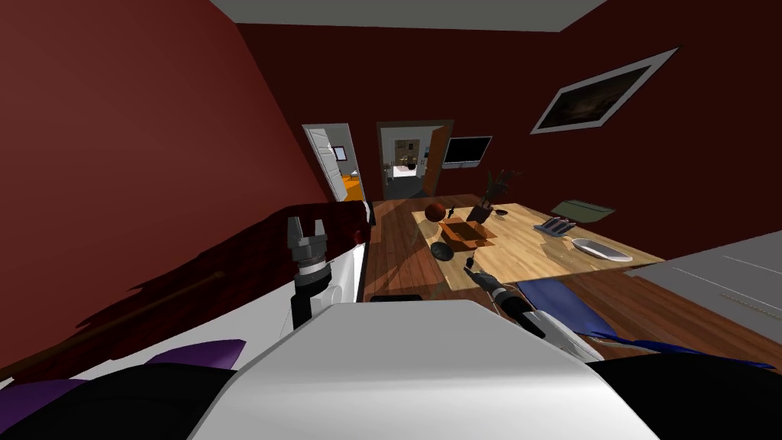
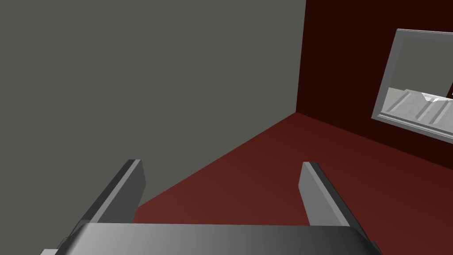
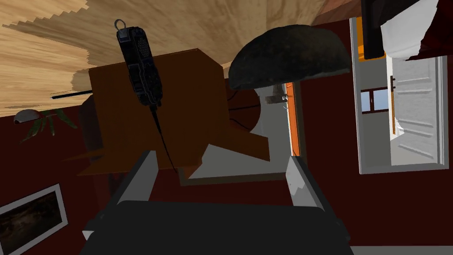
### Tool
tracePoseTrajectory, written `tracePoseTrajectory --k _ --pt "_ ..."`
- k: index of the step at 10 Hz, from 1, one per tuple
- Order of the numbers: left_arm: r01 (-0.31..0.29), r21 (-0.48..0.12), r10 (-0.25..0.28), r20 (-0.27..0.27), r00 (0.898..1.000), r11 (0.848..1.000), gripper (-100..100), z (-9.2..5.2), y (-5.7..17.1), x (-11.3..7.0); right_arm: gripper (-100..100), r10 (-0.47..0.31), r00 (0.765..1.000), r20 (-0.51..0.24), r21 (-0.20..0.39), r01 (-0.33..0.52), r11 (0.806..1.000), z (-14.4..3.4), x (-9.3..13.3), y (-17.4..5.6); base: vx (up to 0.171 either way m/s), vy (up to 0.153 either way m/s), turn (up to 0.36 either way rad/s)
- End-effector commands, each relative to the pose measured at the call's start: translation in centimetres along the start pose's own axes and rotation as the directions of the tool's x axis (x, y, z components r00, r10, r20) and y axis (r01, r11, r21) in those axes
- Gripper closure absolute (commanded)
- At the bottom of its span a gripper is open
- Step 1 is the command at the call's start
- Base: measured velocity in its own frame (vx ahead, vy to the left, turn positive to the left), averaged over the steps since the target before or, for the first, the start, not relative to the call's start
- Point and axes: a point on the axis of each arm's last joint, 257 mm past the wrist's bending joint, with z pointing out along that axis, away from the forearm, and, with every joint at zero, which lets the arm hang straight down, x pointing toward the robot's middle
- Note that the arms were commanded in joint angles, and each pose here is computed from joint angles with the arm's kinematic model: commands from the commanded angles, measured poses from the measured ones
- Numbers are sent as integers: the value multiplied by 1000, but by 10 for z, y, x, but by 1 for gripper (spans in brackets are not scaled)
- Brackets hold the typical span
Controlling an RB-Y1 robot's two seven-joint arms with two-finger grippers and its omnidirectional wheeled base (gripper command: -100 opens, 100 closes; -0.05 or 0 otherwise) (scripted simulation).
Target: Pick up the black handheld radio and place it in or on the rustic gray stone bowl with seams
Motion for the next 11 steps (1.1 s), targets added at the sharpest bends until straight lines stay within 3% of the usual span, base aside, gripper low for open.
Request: tracePoseTrajectory --k 1,4,7,10,11 --pt "0 0 0 0 1000 1000 0 0 0 0 -100 -57 997 -52 20 58 998 -12 11 -15 110 -60 80" --pt "0 0 0 0 1000 1000 0 0 0 0 -100 -133 983 -130 38 139 990 -33 28 -39 119 -55 73" --pt "0 0 0 0 1000 1000 0 0 0 0 -100 -223 947 -232 39 238 970 -63 48 -65 148 -63 111" --pt "0 0 0 0 1000 1000 0 0 0 0 -100 -283 912 -297 18 302 953 -82 60 -77 143 -41 124" --pt "0 0 0 0 1000 1000 0 0 0 0 -100 -270 920 -283 24 288 957 -79 57 -76 57 -11 28"
